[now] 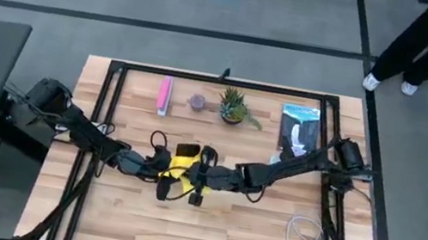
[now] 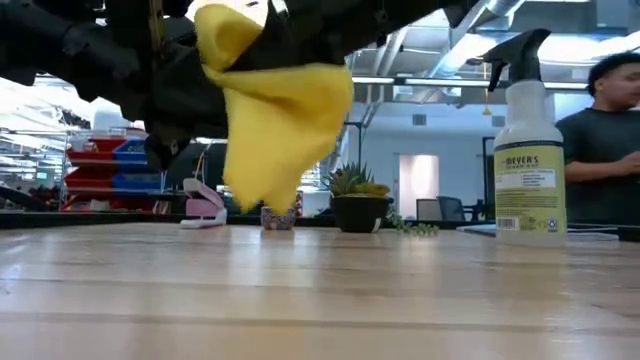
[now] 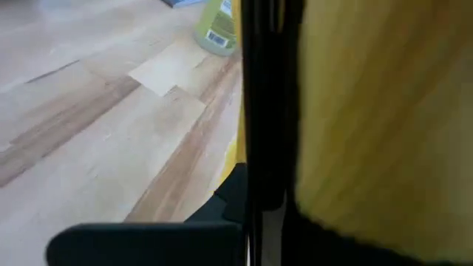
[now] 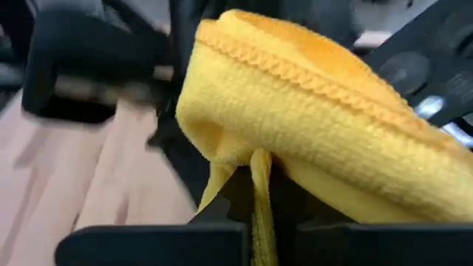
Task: Apply microfiber cloth
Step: Wipe the back of the cellphone with the yellow microfiber cloth
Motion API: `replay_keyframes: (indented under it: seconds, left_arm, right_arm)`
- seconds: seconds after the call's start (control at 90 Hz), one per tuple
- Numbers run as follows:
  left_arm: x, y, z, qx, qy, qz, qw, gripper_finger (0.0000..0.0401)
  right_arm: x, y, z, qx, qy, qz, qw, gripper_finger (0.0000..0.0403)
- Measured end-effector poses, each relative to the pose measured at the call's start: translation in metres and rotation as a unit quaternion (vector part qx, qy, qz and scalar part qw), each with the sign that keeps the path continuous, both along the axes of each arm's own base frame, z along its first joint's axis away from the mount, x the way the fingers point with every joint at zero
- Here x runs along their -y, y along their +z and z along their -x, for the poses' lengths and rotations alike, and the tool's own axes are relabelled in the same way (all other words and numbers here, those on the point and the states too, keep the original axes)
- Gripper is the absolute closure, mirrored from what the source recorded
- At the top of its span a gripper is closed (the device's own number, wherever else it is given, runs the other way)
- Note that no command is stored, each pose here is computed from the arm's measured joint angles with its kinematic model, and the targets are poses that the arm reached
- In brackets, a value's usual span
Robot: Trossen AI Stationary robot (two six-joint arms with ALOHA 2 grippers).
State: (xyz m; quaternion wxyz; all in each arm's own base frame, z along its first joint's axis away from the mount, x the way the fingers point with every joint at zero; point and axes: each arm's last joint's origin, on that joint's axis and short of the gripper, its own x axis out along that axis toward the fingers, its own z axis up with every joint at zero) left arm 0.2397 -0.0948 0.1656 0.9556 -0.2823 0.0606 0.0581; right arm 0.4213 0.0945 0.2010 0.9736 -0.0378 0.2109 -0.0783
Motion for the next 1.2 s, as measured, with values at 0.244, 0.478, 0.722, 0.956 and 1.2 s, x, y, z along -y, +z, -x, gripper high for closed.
replay_keyframes:
  seconds: [0.244,0.478,0.722,0.956,1.2]
  left_arm:
    - [-0.001,0.003,0.0,0.015,0.01,0.005,1.0,0.039]
    - [0.0,0.001,0.0,0.005,-0.001,0.002,1.0,0.039]
    - [0.0,0.001,0.0,0.002,0.001,-0.001,1.0,0.039]
    - [-0.001,0.002,0.0,0.01,0.014,0.004,1.0,0.039]
    - [0.0,0.002,0.0,0.008,-0.002,0.003,1.0,0.039]
  right_arm:
    - [0.012,0.028,0.004,0.049,-0.059,0.061,0.995,0.0403]
    - [0.009,0.028,0.006,0.035,-0.047,0.056,0.997,0.0403]
    - [0.005,0.019,0.011,-0.016,-0.034,0.041,0.998,0.0403]
    - [0.014,0.041,0.023,-0.007,-0.121,0.121,0.985,0.0403]
    - [0.017,0.061,0.031,0.013,-0.132,0.12,0.984,0.0403]
